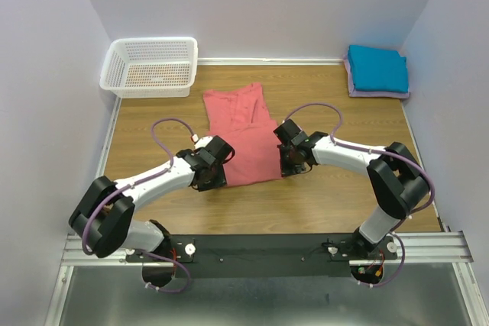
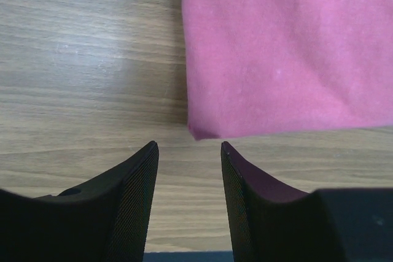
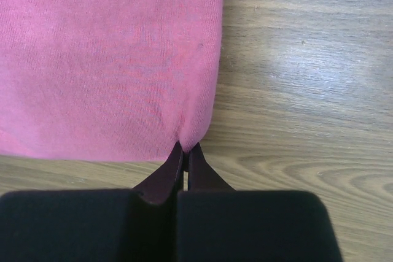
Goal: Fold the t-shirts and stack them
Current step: Fold the tshirt
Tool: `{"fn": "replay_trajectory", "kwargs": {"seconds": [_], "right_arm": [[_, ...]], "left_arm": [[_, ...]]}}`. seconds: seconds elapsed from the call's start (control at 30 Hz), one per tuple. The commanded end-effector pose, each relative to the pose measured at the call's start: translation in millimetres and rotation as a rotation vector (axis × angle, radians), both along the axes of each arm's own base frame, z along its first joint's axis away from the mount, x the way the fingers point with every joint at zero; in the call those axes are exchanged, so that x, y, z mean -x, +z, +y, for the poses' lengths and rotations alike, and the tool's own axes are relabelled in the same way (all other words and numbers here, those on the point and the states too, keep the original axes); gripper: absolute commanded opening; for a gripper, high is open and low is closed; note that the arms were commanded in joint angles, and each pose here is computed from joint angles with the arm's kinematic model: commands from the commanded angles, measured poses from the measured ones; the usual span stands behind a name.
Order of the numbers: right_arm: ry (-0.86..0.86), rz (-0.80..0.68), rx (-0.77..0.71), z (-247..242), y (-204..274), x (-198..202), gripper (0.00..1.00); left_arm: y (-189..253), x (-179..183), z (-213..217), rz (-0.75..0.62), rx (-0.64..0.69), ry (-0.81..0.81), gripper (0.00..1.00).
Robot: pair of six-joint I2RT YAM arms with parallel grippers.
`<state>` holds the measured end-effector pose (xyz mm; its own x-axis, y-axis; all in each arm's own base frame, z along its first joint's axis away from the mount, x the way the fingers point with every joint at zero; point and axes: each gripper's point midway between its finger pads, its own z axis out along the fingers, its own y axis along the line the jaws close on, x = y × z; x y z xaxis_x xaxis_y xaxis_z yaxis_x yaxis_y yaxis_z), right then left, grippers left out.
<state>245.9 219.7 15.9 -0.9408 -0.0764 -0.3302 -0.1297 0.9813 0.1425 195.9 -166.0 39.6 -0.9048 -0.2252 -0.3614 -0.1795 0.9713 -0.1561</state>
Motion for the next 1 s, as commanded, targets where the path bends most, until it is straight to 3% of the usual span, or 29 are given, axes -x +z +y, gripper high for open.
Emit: {"fn": "replay_trajectory", "kwargs": {"seconds": [0.0,0.37,0.77,0.97], "right_arm": [[0.045,0.108,0.158,-38,-26,36,0.01],[0.082,0.108,0.157,-39,-28,38,0.01],[0.078,0.098,0.142,-37,-24,37,0.01],[0.082,0.096,0.139,-35,-23,36,0.01]], "left_arm": [[-5,-9,4,-0.02,-0.044,0.063,0.53],[-21,-18,-3,-0.002,-0.079,0.075,0.52],[9,-15,-14,-0.043,0.012,0.065,0.51],[-9,-17,-14,-0.014,-0.027,0.055,0.51]]}}
